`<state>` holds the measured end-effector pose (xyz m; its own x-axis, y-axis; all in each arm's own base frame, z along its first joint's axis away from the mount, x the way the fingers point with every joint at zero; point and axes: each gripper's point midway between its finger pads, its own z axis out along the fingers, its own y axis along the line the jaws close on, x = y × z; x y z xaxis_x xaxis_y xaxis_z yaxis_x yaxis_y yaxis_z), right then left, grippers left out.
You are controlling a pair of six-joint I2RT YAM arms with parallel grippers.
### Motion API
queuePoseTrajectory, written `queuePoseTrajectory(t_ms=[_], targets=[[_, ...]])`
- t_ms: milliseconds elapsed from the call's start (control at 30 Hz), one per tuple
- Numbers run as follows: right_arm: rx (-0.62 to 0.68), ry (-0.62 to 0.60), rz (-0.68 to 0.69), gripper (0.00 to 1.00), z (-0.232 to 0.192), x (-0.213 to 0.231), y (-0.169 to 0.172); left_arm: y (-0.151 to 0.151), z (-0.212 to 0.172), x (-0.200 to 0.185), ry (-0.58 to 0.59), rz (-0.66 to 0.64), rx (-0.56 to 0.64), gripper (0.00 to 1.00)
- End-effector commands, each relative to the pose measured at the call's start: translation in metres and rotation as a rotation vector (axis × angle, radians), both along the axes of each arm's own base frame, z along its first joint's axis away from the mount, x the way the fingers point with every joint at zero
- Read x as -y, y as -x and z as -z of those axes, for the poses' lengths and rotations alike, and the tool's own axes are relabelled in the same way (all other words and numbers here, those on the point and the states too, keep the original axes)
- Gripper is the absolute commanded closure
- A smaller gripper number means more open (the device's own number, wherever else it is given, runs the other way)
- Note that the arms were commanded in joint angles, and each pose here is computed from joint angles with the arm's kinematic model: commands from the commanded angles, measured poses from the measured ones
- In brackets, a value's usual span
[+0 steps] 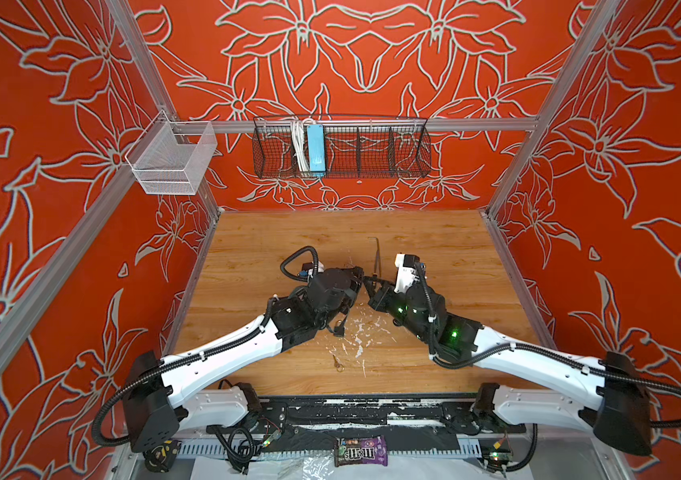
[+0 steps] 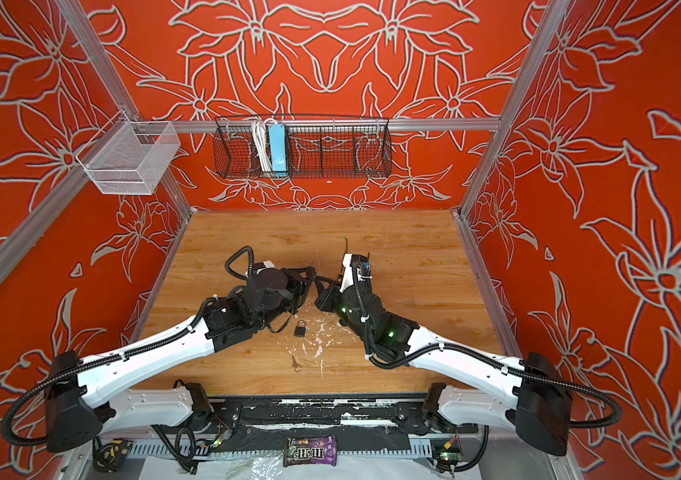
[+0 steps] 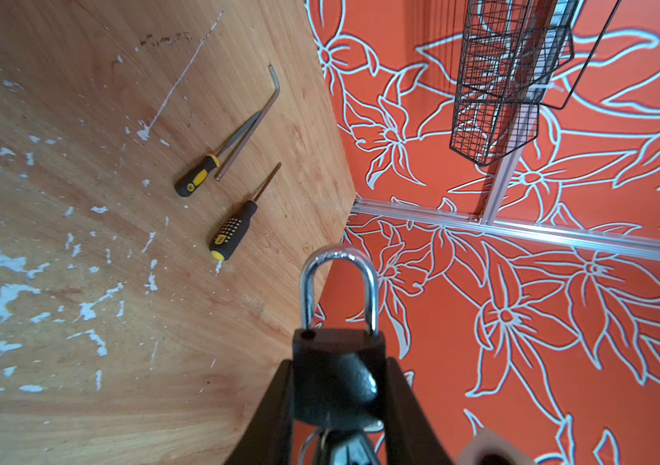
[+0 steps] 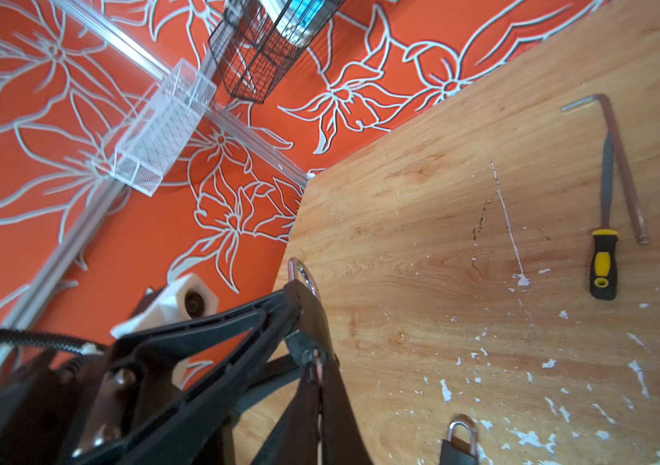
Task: Unlock with the key
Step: 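Open the right gripper and draw it back, leaving the key in the padlock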
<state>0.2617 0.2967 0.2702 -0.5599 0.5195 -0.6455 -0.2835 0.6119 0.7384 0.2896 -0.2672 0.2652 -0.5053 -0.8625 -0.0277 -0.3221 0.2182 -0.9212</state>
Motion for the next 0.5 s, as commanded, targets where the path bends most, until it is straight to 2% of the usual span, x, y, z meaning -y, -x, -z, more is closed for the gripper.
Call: queuePoseTrajectory(t_ms=[0, 133, 300, 400, 467], targets=[[0.088, 0.047, 0.006, 0.80, -0.024, 0.006, -0.001, 0.013, 0.003, -0.012, -0.092, 0.033, 0.004, 1.00], [0.106, 0.135, -0.012, 0.67, -0.020, 0.007, 0.000, 0.011, 0.006, -0.034, -0.171, -0.005, 0.011, 1.00], [0.111, 0.219, -0.058, 0.58, -0.018, 0.011, 0.006, 0.008, 0.008, -0.052, -0.299, 0.023, 0.036, 1.00], [0.065, 0.264, -0.155, 0.53, -0.014, 0.012, 0.011, 0.007, 0.004, -0.064, -0.446, 0.080, 0.108, 1.00], [0.016, 0.264, -0.239, 0.51, -0.011, 0.013, 0.015, 0.007, -0.003, -0.068, -0.571, 0.144, 0.204, 1.00]])
